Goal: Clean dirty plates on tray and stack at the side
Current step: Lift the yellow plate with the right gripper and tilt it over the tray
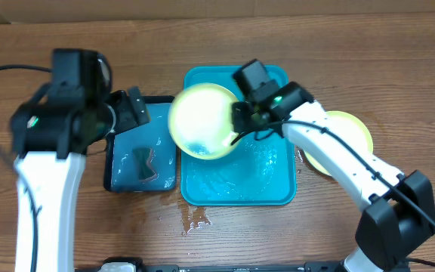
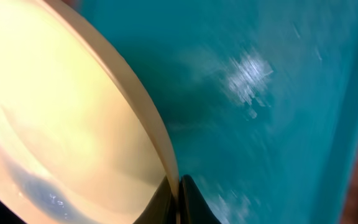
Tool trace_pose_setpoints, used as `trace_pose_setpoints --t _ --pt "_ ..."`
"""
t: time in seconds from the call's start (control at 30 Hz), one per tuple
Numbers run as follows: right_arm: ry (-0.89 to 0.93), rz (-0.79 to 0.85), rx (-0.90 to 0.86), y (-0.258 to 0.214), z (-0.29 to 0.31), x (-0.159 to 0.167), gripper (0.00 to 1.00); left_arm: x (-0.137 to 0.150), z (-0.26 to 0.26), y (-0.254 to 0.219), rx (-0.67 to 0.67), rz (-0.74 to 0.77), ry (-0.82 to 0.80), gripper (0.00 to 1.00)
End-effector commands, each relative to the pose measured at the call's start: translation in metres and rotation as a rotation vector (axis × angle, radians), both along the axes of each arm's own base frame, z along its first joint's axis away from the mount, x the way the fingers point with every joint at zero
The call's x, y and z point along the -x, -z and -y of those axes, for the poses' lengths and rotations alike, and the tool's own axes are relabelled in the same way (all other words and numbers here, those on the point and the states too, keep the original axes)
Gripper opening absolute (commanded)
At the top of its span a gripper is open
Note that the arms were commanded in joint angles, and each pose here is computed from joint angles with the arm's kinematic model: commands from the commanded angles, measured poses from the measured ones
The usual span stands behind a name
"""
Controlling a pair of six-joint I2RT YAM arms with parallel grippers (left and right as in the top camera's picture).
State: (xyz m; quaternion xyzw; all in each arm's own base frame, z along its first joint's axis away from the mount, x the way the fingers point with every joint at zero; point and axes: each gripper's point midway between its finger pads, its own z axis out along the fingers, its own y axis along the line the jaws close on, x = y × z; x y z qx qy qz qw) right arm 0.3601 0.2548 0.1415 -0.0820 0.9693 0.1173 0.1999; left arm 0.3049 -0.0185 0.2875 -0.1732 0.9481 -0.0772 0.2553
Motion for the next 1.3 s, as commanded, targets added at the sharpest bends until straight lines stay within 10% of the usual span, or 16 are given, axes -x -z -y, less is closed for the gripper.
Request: trace_pose_setpoints --t 0.0,0.6,1.27 --pt "-0.047 0.161 -0.024 -0.032 -0.032 -0.007 0.04 0.015 0.01 -0.043 0.041 0.132 0.057 0.95" --pt "-0.05 0.792 0.289 -0.099 -0.112 0.021 0.04 0.057 0.017 -0.089 0.079 0.305 0.094 1.0" --pt "-0.044 0.887 0.375 -0.114 -0.12 0.051 0.04 0.057 0.017 -0.089 0.078 0.306 0.094 1.0"
